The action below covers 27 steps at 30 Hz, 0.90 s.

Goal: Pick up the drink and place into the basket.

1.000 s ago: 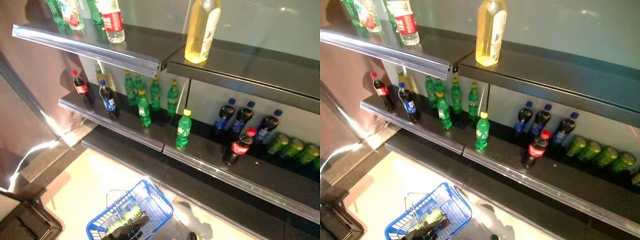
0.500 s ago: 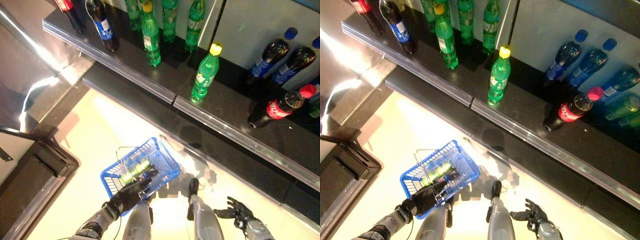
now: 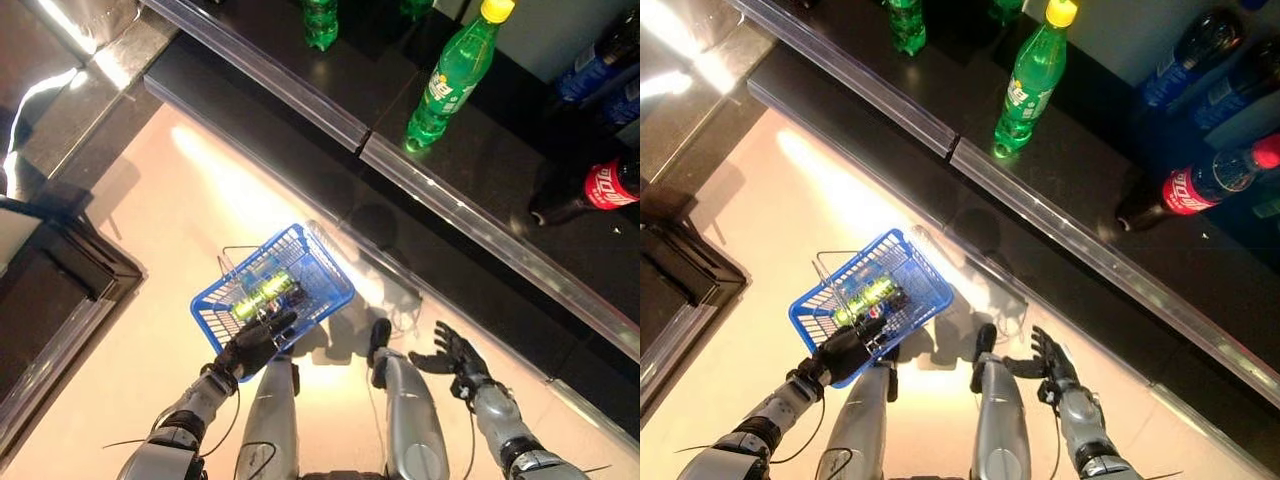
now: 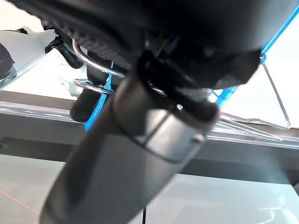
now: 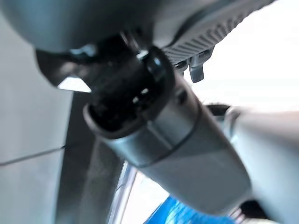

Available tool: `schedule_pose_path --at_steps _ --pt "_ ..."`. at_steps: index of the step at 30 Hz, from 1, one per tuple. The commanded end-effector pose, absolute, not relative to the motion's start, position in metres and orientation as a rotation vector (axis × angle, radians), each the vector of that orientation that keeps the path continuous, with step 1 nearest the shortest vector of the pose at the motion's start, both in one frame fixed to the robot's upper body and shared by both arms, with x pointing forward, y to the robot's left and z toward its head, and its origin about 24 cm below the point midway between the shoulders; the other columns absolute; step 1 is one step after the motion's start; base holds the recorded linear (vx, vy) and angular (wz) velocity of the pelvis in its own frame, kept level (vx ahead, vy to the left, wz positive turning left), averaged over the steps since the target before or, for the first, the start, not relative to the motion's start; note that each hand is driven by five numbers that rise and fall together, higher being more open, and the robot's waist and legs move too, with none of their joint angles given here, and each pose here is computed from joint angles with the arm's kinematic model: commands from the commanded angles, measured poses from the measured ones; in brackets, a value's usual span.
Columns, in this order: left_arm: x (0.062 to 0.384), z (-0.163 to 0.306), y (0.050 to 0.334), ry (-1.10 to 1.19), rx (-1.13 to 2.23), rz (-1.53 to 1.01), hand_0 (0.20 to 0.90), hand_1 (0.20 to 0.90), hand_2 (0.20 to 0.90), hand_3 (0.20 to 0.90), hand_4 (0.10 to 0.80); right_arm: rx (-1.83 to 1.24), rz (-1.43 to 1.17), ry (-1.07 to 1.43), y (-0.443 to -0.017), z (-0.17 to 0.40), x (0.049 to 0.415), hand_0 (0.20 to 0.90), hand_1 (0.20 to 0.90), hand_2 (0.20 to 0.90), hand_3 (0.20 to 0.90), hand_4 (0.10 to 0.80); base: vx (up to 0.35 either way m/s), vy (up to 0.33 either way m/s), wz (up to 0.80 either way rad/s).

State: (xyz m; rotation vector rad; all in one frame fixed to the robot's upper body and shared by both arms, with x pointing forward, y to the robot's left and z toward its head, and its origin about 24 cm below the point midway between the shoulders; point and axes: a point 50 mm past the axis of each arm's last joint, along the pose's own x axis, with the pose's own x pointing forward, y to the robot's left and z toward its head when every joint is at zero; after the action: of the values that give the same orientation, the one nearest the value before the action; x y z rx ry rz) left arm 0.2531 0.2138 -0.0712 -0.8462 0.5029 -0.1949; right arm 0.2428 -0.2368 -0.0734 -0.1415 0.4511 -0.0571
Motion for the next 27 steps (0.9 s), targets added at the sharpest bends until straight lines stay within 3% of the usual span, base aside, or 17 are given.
schedule_pose_path --at_steps 1,12,27 --pt "0.225 -0.084 0.185 0.502 -0.951 -0.363 0.300 0.300 0.300 0.200 0.100 -0.161 -0.047 0.278 -0.241 -0.052 0.247 0.900 0.900 0.900 0.900 0.800 -0.010 -0.009 0.05" --pt "0.223 -0.078 0.186 0.482 -0.931 -0.371 0.300 0.300 0.300 0.200 0.100 -0.353 0.246 -0.209 -0.175 0.049 0.281 0.900 0.900 0.900 0.900 0.800 0.002 -0.002 0.03" --pt "0.215 -0.081 0.192 0.459 -0.956 -0.351 0.300 0.300 0.300 0.200 0.100 -0.336 0.178 -0.687 -0.180 0.148 0.269 0.900 0.900 0.900 0.900 0.800 0.003 0.002 0.01"
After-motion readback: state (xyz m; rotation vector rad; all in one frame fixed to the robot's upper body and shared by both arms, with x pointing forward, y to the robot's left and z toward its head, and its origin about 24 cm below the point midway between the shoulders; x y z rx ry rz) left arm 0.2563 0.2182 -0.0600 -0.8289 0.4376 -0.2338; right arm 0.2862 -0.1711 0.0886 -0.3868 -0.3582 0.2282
